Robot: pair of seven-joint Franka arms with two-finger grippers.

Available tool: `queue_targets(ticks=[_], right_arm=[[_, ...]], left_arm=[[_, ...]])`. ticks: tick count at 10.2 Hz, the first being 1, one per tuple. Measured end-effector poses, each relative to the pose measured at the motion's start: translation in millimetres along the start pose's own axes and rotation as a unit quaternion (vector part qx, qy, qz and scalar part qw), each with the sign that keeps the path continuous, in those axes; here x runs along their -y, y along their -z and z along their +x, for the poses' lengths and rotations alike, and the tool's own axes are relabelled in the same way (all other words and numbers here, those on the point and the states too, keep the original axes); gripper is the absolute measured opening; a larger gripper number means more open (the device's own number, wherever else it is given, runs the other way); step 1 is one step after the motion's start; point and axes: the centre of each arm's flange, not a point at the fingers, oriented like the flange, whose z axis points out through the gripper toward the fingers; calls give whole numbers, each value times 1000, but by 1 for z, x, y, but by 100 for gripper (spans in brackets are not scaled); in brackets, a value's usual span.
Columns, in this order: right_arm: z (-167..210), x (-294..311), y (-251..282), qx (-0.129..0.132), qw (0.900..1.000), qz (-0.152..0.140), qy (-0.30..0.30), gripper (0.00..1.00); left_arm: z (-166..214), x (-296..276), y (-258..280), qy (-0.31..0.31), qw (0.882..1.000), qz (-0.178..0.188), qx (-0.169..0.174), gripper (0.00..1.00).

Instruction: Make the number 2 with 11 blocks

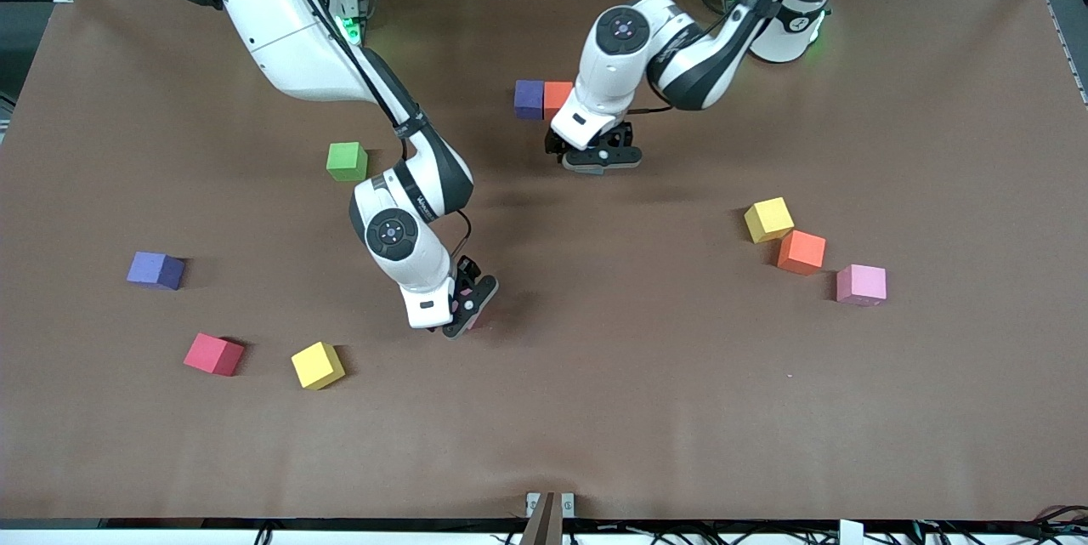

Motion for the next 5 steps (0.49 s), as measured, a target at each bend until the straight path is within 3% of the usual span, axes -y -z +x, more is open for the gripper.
queue_targets(ticks=[1, 3, 5], right_arm=[[2, -3, 3, -3, 1000, -3, 1, 60], [5, -5, 8, -8, 1000, -6, 1, 60], [9, -5, 17, -15, 1000, -9, 2, 60]], left_arm=[[19, 15, 17, 5, 1000, 2, -6, 100], [61, 55, 41, 24, 999, 27, 4, 100], [104, 105, 57, 53, 995, 67, 44, 100]])
